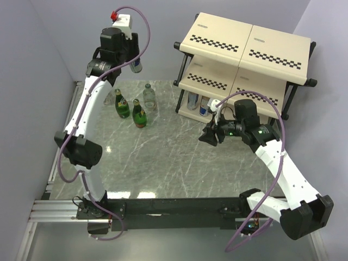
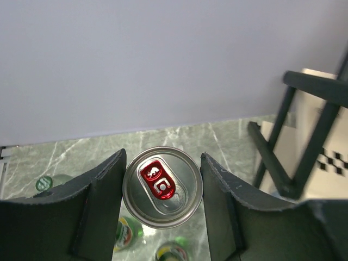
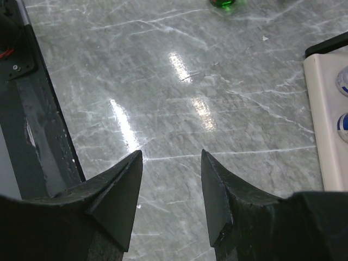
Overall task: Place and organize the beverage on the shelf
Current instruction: Place the drink at the center of the board.
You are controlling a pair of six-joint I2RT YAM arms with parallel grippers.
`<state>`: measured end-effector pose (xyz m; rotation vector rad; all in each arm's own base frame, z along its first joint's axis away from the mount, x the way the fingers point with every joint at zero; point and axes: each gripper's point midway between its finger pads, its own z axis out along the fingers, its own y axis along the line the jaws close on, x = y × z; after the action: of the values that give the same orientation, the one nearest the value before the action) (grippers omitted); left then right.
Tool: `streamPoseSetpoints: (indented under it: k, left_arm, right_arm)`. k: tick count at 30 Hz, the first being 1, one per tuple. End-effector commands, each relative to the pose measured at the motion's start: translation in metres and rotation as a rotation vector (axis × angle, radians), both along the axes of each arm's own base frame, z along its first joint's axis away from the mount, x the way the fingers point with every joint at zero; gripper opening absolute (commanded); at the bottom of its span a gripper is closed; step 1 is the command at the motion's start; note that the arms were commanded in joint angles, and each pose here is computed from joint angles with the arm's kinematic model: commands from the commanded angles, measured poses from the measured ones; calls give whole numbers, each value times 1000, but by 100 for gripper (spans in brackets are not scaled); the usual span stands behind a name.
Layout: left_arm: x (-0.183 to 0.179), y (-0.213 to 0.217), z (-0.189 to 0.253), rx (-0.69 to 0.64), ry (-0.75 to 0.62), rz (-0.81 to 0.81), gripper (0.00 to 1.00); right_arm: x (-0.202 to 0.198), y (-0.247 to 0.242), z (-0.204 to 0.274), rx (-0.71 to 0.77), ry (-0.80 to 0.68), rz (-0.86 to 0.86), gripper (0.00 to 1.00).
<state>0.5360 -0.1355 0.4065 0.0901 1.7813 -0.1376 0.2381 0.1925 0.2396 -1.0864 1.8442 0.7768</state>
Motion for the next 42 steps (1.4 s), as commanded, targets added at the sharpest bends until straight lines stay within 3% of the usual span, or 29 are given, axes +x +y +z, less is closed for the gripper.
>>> streamPoseSetpoints:
  k: [1, 12, 16, 22, 29, 42]
  left_arm:
    - [-42, -8, 74, -76, -163, -50, 0]
    - [-119, -51, 46, -148, -88, -240, 0]
    - [-155, -71, 41, -202, -81, -360, 0]
    - [-197, -116, -1, -261, -26, -585, 1]
    - [-228, -174, -68, -234, 80, -742, 0]
    - [-244, -241, -177, -26, 173, -722, 0]
  right_arm:
    - [-1, -3, 16, 16, -62, -3, 54]
    - [-3, -15, 31, 50, -110, -22, 55]
    - [-4, -20, 34, 63, -116, -23, 56]
    - [-13, -21, 33, 75, -146, 48, 58]
    - [-19, -17, 17, 81, -195, 123, 68]
    - [-9, -18, 10, 75, -176, 86, 70]
